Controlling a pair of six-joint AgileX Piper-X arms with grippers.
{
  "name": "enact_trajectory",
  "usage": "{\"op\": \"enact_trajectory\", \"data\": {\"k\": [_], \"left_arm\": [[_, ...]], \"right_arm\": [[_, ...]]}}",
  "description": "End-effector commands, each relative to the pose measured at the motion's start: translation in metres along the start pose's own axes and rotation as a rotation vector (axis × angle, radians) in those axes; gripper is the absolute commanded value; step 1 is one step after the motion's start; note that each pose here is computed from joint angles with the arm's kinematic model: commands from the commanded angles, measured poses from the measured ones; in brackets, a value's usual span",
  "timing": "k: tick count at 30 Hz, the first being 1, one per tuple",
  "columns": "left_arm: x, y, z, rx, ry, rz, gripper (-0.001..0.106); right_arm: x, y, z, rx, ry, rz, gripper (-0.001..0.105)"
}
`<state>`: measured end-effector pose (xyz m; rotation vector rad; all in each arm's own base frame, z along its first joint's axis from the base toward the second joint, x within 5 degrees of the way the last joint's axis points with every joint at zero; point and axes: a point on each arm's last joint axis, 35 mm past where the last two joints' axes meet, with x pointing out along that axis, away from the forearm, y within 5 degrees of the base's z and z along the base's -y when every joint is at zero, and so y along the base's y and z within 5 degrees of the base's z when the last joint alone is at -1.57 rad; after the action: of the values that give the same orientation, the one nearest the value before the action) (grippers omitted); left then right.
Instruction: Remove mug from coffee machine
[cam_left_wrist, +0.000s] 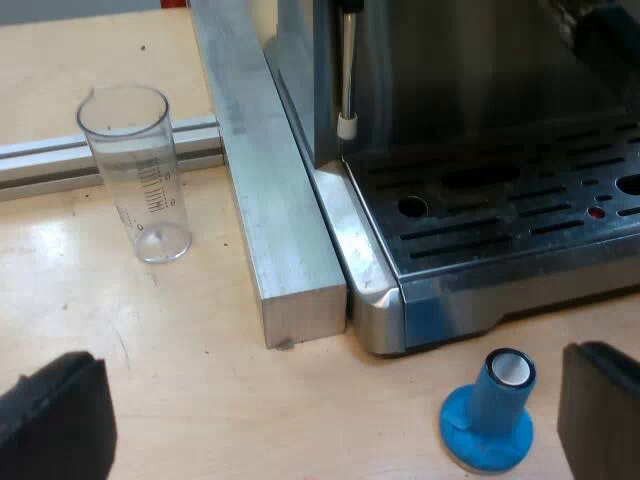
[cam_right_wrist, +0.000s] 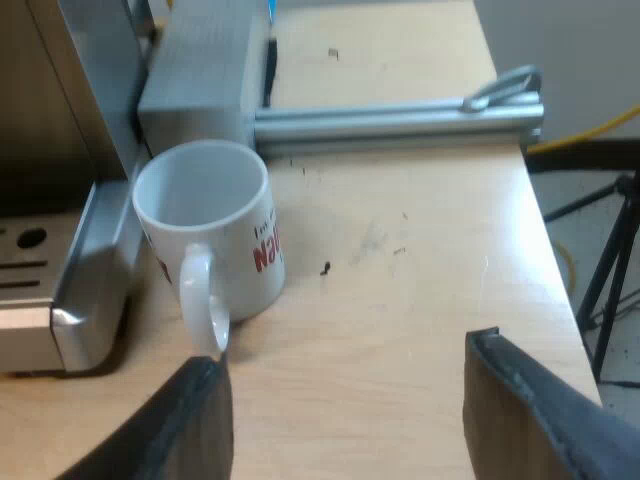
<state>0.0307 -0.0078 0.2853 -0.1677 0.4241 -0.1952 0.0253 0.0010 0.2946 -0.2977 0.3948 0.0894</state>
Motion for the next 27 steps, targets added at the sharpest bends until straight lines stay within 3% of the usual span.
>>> {"op": "enact_trajectory", "data": {"k": [1,27], "left_arm": [[0.0011,0.0002,0.0032,0.001,-0.009,0.008,0.09],[0.0038,0.0007,0.0031,0.003,-0.02,0.005,0.09]], "right_arm": [[0.0053,0.0005,-0.0012,-0.005,0.007,0.01,0.054],[0.0053,0.0004,-0.0012,-0.005,0.008,0.006,0.054]]}}
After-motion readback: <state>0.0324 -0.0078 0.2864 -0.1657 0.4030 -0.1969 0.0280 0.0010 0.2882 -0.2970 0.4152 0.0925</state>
